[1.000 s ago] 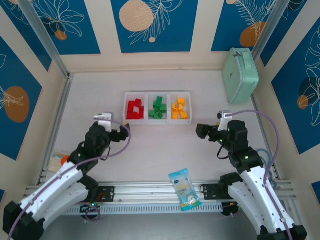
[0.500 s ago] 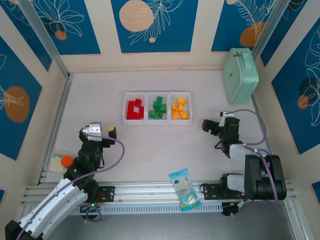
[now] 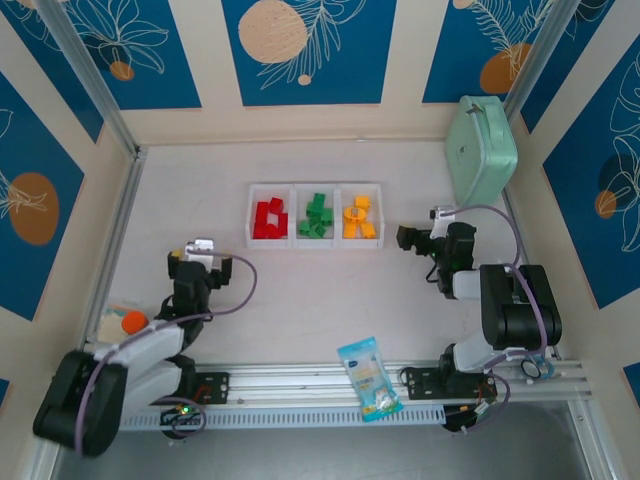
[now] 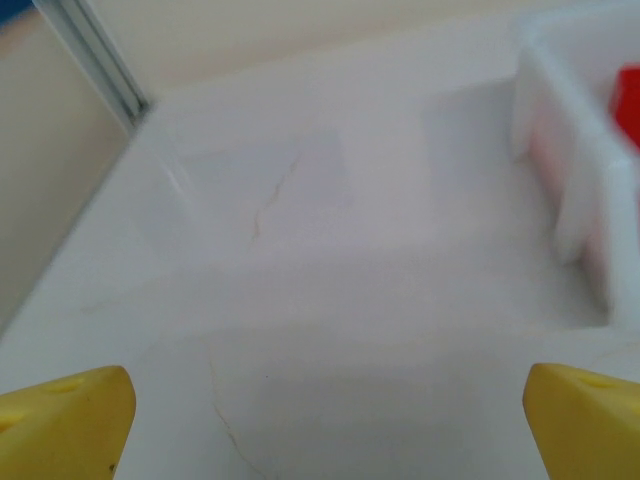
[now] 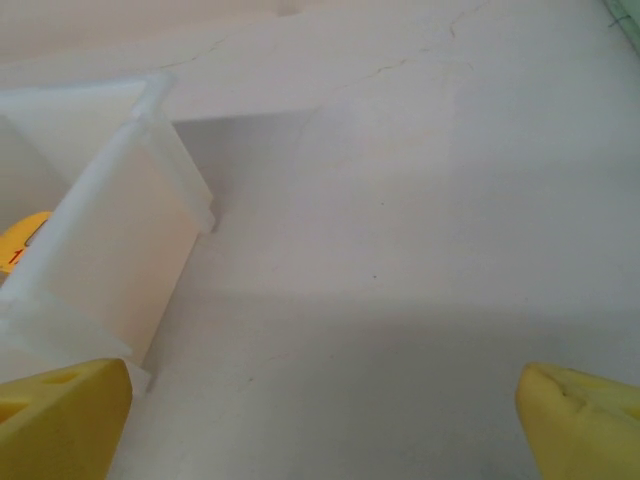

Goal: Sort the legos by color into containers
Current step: Reset both arms

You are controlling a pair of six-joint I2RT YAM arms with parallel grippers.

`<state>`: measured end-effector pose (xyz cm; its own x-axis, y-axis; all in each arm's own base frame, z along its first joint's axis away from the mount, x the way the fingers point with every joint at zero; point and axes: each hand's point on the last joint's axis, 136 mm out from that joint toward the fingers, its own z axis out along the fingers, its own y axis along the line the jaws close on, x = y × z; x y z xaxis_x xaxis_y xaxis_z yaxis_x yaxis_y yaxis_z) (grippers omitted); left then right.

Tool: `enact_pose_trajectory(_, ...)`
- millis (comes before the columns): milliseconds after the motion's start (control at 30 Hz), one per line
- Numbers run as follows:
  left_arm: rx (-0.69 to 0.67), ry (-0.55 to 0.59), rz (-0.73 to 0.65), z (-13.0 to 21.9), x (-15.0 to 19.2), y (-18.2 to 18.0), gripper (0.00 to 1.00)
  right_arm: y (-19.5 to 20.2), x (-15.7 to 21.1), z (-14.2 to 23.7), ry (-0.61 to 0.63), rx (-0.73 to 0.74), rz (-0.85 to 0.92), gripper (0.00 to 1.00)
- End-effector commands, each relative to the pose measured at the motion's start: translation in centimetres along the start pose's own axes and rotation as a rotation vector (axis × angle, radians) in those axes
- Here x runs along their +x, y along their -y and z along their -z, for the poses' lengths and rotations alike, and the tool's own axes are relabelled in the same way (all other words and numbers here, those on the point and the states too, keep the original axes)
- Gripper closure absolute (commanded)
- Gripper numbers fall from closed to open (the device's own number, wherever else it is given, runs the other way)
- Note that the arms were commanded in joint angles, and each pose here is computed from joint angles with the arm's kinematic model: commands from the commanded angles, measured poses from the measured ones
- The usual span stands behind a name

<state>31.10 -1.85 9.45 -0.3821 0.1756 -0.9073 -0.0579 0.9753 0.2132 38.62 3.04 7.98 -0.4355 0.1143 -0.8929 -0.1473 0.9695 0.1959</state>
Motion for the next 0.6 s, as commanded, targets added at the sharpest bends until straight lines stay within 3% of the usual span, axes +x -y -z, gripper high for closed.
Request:
enact_pose_trajectory(0,0.119,0.144,0.094,-2.5,-4.9,1.2,0.01,-0.4,-1.6,-0.3,0.039,-0.003,0.048,0.01)
enact_pose_trajectory(67,0.127,0.072,0.032,-4.8,-5.0,1.6,0.01,-0.5,-1.7,-0.3,0.042,-0.002,0.052,0.01)
enact_pose_trajectory(133,0.168,0.116,-0.019,-6.0,-4.8,2.6,0.01,-0.5,-1.7,-0.3,0.043,0.002,0.056,0.01)
enact_pose_trajectory(200,0.076,0.174,0.093,-6.8,-3.4,-0.1,0.01,-0.6,-1.6,-0.3,0.039,0.004,0.057,0.01)
enact_pose_trajectory(267,0.076,0.112,0.148,-6.4,-2.7,-1.0,0.01,-0.5,-1.7,-0.3,0.04,0.003,0.056,0.01)
enact_pose_trajectory(300,0.065,0.145,0.149,-6.8,-3.2,-1.2,0.01,-0.5,-1.7,-0.3,0.041,0.001,0.055,0.01)
enact_pose_trajectory(367,0.073,0.071,0.144,-7.2,-2.4,-1.0,0.01,-0.5,-1.6,-0.3,0.039,0.0,0.054,0.01)
enact_pose_trajectory(567,0.049,0.086,0.148,-7.5,-2.7,-1.4,0.01,-0.5,-1.6,-0.3,0.038,-0.002,0.05,0.01)
